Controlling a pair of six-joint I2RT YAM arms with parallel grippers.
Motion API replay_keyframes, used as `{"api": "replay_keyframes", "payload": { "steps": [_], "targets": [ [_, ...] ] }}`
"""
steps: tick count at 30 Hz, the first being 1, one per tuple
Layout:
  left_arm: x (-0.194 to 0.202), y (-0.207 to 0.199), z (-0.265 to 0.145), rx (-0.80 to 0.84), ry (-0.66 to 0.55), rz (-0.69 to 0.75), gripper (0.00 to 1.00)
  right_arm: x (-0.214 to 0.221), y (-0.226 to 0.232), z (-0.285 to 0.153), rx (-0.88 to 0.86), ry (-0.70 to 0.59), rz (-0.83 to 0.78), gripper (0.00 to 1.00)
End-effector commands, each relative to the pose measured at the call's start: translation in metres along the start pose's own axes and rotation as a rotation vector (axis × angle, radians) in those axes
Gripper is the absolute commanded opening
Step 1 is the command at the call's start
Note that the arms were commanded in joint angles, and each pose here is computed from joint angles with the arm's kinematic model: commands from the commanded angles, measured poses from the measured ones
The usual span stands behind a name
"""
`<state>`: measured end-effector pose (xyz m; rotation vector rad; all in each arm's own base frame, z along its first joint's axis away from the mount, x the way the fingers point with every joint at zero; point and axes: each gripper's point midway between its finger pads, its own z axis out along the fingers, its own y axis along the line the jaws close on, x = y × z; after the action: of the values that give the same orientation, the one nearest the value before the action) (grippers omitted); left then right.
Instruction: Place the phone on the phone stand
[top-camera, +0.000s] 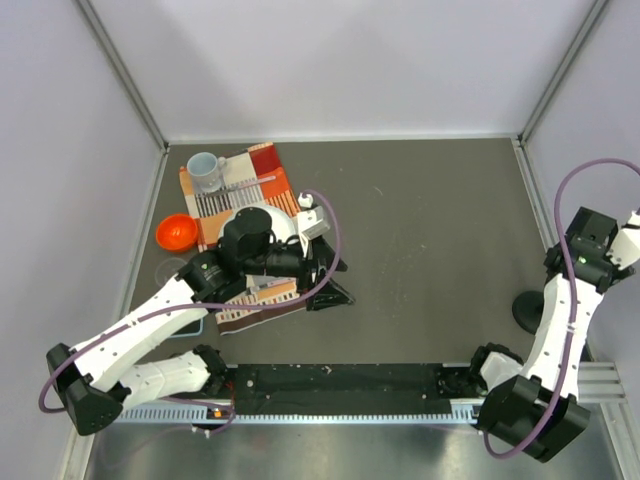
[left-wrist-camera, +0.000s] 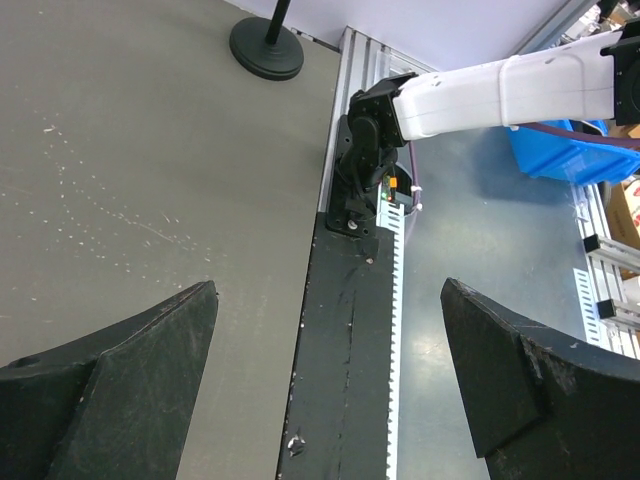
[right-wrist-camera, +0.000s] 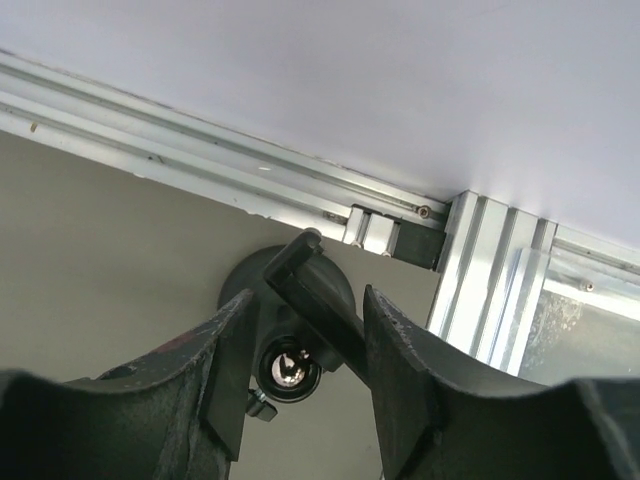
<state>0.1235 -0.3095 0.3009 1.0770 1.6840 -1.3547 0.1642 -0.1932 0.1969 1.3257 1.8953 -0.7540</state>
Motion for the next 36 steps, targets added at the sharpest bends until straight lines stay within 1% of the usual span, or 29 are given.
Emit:
{"api": "replay_keyframes", "payload": {
  "steps": [1, 4, 6, 7, 10, 11, 13, 14, 15, 16, 17, 18, 24, 25, 28, 33, 34, 35, 36],
  "targets": [
    [-0.001, -0.003, -0.003, -0.002, -0.015, 0.047, 0.99, 0.005, 0.003, 0.007, -0.006, 0.001, 0.011, 0.45],
    [-0.002, -0.003, -0.004, -0.005, -0.017, 0.049, 0.98, 0.009, 0.006, 0.008, -0.031, 0.001, 0.020, 0.44],
    [-0.001, -0.004, -0.004, 0.000, -0.017, 0.050, 0.98, 0.012, 0.006, 0.009, -0.032, 0.003, 0.027, 0.43],
    [-0.001, -0.005, -0.004, 0.001, -0.016, 0.051, 0.98, 0.016, 0.007, 0.010, -0.037, 0.014, 0.028, 0.40],
    [-0.002, -0.006, -0.005, 0.002, -0.020, 0.055, 0.98, 0.031, 0.011, 0.015, -0.053, 0.059, 0.019, 0.28],
    [-0.002, -0.006, -0.005, 0.002, -0.020, 0.055, 0.98, 0.035, 0.012, 0.016, -0.053, 0.069, 0.016, 0.22],
    [-0.002, -0.005, -0.005, -0.001, -0.019, 0.057, 0.99, 0.037, 0.013, 0.015, -0.065, 0.079, 0.017, 0.20],
    [-0.001, -0.004, -0.005, -0.004, -0.016, 0.054, 0.99, 0.037, 0.015, 0.014, -0.080, 0.080, 0.023, 0.16],
    [-0.001, -0.004, -0.004, -0.004, -0.016, 0.054, 0.98, 0.037, 0.019, 0.012, -0.098, 0.084, 0.034, 0.15],
    [-0.001, -0.004, -0.005, -0.006, -0.017, 0.056, 0.99, 0.037, 0.023, 0.007, -0.131, 0.096, 0.044, 0.11],
    [-0.002, -0.004, -0.005, -0.005, -0.018, 0.057, 0.99, 0.036, 0.025, 0.005, -0.147, 0.102, 0.052, 0.03],
    [-0.001, -0.002, -0.004, -0.010, -0.016, 0.053, 0.98, 0.037, 0.028, 0.003, -0.161, 0.112, 0.057, 0.00],
    [-0.001, 0.004, -0.004, -0.024, -0.014, 0.045, 0.98, 0.028, 0.045, -0.023, -0.247, 0.109, 0.034, 0.00],
    [-0.001, 0.004, -0.004, -0.025, -0.013, 0.042, 0.98, 0.029, 0.053, -0.030, -0.292, 0.122, 0.037, 0.00],
    [-0.001, 0.009, -0.005, -0.036, -0.013, 0.032, 0.98, 0.041, 0.073, -0.050, -0.397, 0.179, 0.056, 0.00],
    [-0.002, 0.018, -0.006, -0.043, -0.019, -0.003, 0.98, 0.057, 0.099, -0.076, -0.470, 0.245, 0.086, 0.00],
    [-0.003, 0.020, -0.006, -0.042, -0.021, -0.009, 0.99, 0.056, 0.104, -0.081, -0.477, 0.236, 0.091, 0.00],
    [-0.005, 0.021, -0.006, -0.043, -0.030, -0.010, 0.98, 0.063, 0.115, -0.094, -0.523, 0.245, 0.063, 0.00],
    [-0.005, 0.025, -0.007, -0.049, -0.033, -0.027, 0.98, 0.067, 0.123, -0.098, -0.524, 0.264, 0.089, 0.00]
  ]
}}
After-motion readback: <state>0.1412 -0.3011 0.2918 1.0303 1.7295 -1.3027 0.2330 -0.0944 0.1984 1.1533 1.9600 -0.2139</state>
